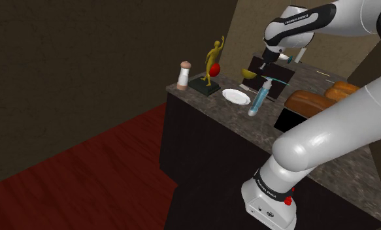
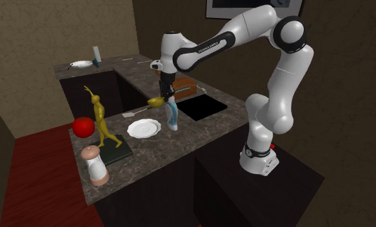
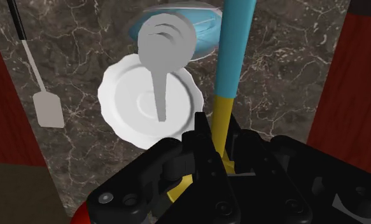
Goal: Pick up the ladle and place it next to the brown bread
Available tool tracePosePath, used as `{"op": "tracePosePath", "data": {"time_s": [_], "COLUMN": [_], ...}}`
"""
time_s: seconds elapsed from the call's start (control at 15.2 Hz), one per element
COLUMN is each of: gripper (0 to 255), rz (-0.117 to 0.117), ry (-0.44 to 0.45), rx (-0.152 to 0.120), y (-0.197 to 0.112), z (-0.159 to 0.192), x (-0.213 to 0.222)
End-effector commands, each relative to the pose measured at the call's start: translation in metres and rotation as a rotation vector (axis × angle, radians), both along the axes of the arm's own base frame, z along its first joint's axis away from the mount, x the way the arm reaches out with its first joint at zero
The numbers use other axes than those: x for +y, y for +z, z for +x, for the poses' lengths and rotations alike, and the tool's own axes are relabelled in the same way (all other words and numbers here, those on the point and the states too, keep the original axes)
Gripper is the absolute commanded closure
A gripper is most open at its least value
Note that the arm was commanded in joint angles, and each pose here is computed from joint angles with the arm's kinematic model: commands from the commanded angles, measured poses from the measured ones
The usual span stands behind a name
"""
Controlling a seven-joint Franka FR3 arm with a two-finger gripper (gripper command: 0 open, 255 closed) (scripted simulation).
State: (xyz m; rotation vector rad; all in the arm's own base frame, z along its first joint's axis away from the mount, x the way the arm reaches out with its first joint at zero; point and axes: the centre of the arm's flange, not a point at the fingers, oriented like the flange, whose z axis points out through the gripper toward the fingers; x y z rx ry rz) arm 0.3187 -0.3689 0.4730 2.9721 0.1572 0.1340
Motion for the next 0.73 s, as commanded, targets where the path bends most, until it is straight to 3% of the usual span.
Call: {"op": "tracePosePath", "data": {"time_s": [0.0, 0.66], "gripper": [255, 255], "rz": [0.000, 0.000], "ry": [0.001, 0.001], "rx": [0.000, 0.000], "y": [0.000, 0.000], "z": [-0.026, -0.147], "x": [-0.012, -0.065]}}
